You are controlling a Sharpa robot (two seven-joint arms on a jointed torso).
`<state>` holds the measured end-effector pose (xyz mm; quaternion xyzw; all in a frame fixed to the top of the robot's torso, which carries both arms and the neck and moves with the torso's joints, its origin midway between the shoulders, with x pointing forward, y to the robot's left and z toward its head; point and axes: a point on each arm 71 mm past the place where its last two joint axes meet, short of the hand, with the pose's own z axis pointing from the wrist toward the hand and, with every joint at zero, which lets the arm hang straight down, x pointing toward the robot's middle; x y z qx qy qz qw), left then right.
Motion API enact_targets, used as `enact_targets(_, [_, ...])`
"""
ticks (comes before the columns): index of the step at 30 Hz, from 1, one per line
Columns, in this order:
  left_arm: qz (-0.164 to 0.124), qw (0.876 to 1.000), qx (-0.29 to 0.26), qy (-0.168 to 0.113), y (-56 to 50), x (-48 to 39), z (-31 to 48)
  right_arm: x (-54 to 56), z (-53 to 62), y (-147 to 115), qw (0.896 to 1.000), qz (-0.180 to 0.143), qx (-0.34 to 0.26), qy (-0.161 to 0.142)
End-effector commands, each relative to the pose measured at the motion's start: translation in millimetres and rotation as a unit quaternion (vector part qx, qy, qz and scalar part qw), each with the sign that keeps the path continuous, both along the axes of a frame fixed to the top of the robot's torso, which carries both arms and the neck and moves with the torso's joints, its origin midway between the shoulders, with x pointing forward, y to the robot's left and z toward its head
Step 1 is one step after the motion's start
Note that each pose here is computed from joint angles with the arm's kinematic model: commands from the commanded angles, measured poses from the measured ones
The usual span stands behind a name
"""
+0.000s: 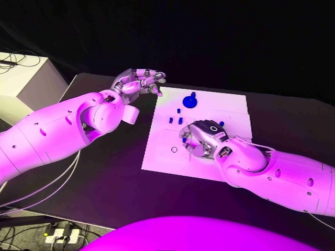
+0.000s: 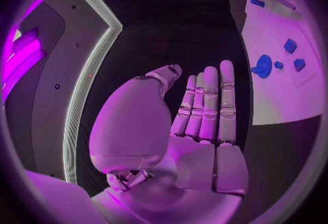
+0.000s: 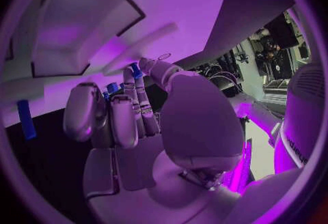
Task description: Assemble the parts on the task board
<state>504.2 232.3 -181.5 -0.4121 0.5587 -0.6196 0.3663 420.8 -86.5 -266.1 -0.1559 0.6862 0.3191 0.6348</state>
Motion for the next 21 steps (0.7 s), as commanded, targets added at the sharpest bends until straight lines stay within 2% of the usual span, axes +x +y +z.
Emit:
enact_targets(1, [-0.002, 1.0, -0.001, -0.003, -1.0, -0.2, 1.1, -2.0, -5.0, 0.1, 1.0, 0.007, -0.01, 0.011])
enact_targets(21, [-0.001, 1.0, 0.001, -0.001, 0.3, -0.1, 0.6, -1.3, -0.3, -7.9, 1.0, -0.02, 0.012, -0.004])
